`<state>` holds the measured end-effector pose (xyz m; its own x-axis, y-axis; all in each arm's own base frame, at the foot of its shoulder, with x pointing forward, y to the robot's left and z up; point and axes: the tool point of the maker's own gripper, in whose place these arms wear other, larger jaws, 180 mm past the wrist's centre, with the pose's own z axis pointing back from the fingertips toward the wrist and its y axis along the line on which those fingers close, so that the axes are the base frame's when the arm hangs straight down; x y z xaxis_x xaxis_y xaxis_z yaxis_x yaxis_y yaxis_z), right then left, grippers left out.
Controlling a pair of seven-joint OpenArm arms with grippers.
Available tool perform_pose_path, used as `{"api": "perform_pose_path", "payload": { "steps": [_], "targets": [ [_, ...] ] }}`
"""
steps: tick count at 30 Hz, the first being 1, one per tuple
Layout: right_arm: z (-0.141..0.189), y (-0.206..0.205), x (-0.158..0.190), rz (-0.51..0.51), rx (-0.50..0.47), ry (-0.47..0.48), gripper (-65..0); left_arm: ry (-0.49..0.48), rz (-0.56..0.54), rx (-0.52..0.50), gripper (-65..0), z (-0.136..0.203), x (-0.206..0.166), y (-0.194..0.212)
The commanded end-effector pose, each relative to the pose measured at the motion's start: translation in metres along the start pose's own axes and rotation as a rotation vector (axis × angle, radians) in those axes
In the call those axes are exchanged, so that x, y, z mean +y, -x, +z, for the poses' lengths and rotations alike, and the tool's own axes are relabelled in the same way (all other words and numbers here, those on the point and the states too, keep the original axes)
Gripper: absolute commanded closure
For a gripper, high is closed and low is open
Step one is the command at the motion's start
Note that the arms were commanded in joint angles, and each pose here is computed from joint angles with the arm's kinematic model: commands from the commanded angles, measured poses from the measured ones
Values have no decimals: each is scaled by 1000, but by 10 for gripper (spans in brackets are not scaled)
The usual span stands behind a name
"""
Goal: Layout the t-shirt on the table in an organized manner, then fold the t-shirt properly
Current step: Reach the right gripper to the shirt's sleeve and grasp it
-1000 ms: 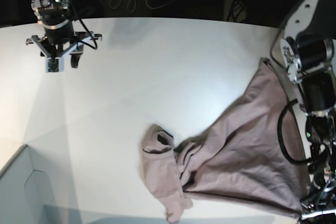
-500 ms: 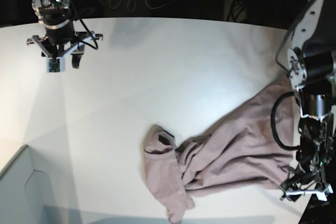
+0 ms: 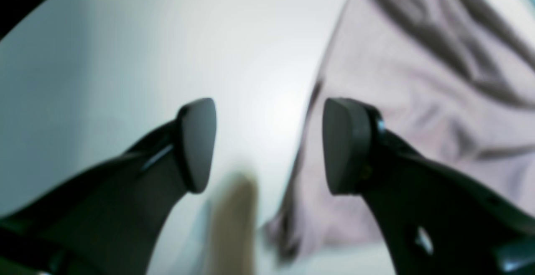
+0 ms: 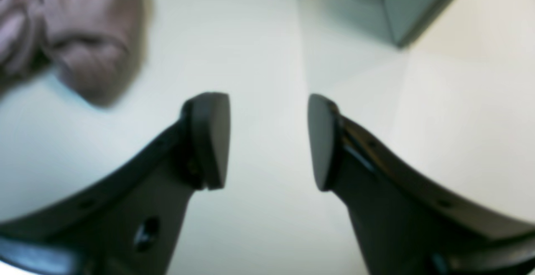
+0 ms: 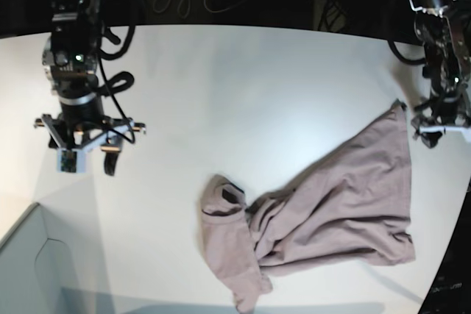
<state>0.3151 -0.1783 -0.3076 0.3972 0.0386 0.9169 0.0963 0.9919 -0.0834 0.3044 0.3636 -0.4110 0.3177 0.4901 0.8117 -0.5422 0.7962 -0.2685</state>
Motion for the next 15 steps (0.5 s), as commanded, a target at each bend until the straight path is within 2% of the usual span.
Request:
{"api": "perform_pose_path", "payload": {
  "steps": [1, 3, 6, 8, 10, 15],
  "targets": [
    [-7, -12, 1, -12, -40, 3, -356, 17, 12, -23, -390, 5, -1, -6],
    [-25, -14, 15, -35, -33, -20, -401, 8, 40, 18, -390, 14, 10, 13],
    [-52, 1, 36, -32, 28, -65, -436, 0, 112, 71, -390, 20, 16, 40],
    [-64, 11, 53, -16, 65, -102, -438, -12, 150, 101, -390, 19, 17, 56],
    [-71, 21, 65, -1, 98, -128, -438, 0, 175, 98, -390, 12, 7, 54],
    [-73, 39, 83, 30, 142, -172, -438, 19, 230, 113, -387, -4, -17, 60]
  ]
}}
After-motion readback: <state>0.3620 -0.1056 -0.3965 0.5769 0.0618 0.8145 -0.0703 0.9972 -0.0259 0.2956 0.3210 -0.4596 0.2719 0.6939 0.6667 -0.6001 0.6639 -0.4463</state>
